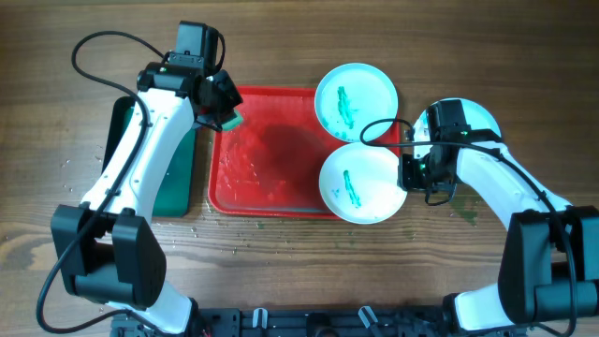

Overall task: Clean dirty plates on tray and stack at the side
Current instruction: 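Carry the scrubbed plate with the right gripper to the table right of the tray, then grasp the lower plate with the right gripper and scrub it with the sponge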

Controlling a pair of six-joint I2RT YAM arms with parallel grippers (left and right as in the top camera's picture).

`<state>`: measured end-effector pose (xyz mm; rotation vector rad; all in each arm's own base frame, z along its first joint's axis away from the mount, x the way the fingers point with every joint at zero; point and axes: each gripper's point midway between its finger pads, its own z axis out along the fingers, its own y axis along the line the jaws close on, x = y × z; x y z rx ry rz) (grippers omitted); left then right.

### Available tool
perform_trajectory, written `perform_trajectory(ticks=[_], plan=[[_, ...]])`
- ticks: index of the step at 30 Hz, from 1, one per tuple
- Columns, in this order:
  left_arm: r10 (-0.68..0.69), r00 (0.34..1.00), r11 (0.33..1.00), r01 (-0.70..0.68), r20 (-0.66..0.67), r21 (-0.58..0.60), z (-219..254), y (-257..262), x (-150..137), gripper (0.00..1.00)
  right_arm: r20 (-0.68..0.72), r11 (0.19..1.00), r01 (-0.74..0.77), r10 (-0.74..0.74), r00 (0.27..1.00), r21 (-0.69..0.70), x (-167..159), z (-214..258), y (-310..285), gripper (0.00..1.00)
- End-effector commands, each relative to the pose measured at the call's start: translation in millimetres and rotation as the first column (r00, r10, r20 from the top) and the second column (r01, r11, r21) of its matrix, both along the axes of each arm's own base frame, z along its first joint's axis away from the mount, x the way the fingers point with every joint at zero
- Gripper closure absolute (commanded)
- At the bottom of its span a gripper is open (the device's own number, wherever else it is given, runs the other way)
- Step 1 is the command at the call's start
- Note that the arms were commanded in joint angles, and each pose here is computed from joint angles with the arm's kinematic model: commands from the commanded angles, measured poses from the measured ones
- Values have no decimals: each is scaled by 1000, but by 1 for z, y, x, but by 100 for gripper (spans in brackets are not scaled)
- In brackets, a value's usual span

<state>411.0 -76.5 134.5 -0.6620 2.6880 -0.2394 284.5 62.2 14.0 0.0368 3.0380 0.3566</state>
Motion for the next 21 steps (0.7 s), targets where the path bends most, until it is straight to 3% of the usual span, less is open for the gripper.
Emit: perform_trajectory(ticks=[1, 5, 9, 11, 13, 16, 21], plan=[[9, 1000, 1000, -9, 18, -11, 7, 0, 3, 96, -9, 1000, -1, 2, 1000, 13, -2, -3, 3, 95], [9, 1000, 1000, -9, 18, -12, 7, -1, 3, 96, -97, 997, 54, -49, 994, 53, -15, 8, 10, 96], [9, 1000, 1000, -9, 18, -12, 7, -1, 3, 96, -60, 974, 58, -46, 997, 218, -5, 58, 72, 96], [9, 1000, 1000, -9, 18, -12, 7, -1, 3, 96, -21, 981, 111, -110, 994, 159, 3, 63, 102, 96], [9, 1000, 1000, -9, 18, -12, 7, -1, 3, 96, 112, 978, 198, -205, 972, 73, 16, 61, 129, 96], [9, 1000, 1000, -9, 18, -11, 7, 0, 3, 96, 261, 965, 240, -259, 930, 102, 40, 59, 166, 96], [8, 1000, 1000, -8, 9, -10, 6, 0, 1, 96, 171, 985, 146, -161, 972, 96, 55, 19, 199, 96]])
